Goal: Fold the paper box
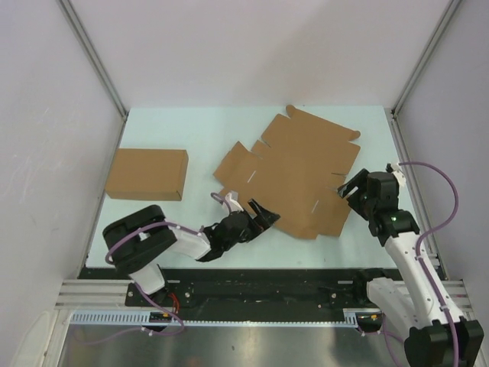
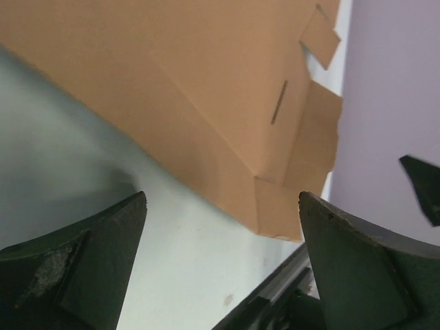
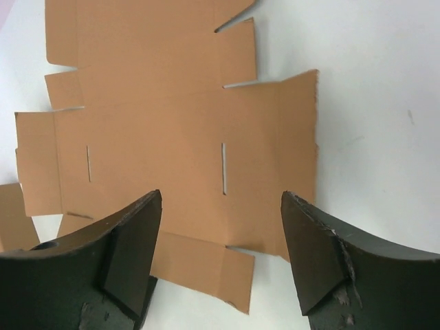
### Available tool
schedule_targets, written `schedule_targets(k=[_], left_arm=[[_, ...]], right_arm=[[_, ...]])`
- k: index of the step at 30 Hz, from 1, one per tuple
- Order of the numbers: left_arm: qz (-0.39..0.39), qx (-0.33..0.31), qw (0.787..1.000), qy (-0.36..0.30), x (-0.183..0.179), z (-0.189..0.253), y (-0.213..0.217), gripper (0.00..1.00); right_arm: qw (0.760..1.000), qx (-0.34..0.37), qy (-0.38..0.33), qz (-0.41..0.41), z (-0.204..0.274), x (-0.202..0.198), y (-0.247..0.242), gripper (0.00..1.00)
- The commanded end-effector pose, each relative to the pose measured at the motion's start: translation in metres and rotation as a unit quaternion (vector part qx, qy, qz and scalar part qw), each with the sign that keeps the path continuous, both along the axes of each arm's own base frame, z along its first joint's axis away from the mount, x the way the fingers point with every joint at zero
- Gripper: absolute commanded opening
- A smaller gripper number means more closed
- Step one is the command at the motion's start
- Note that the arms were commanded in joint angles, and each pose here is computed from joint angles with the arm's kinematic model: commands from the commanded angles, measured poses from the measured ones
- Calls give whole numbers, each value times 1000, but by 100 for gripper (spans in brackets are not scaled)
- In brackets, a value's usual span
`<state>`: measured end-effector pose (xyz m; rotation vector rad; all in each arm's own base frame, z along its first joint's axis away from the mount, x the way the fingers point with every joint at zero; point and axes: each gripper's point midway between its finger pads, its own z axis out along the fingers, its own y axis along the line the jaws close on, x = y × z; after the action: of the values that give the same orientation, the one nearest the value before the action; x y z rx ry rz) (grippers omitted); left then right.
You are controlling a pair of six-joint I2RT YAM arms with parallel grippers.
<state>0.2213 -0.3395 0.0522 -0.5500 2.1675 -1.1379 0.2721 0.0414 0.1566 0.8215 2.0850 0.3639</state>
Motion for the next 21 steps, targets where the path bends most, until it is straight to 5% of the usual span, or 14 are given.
schedule_targets(k=[1, 5, 8, 11, 12, 15, 21], left_arm=[[-5, -60, 998, 3, 8, 18, -24, 100], [28, -48, 998, -3, 20, 6, -13, 94], [31, -55, 998, -17, 34, 9, -13, 78], [11, -58, 998, -33, 41, 10, -19, 53], [3, -54, 997, -46, 48, 13, -21, 37], [-32, -61, 995, -66, 56, 20, -27, 19], [-136, -23, 985, -104, 58, 58, -21, 8]], right_arm=[[999, -24, -33, -3, 39, -12, -4, 75], [994, -10, -104, 17, 75, -18, 8, 72], [992, -8, -121, 33, 88, -21, 18, 69], [992, -24, -117, 45, 94, -22, 24, 68], [991, -32, -118, 49, 96, -23, 24, 68], [989, -46, -135, 50, 110, -27, 23, 67], [981, -64, -174, 56, 150, -34, 16, 66]])
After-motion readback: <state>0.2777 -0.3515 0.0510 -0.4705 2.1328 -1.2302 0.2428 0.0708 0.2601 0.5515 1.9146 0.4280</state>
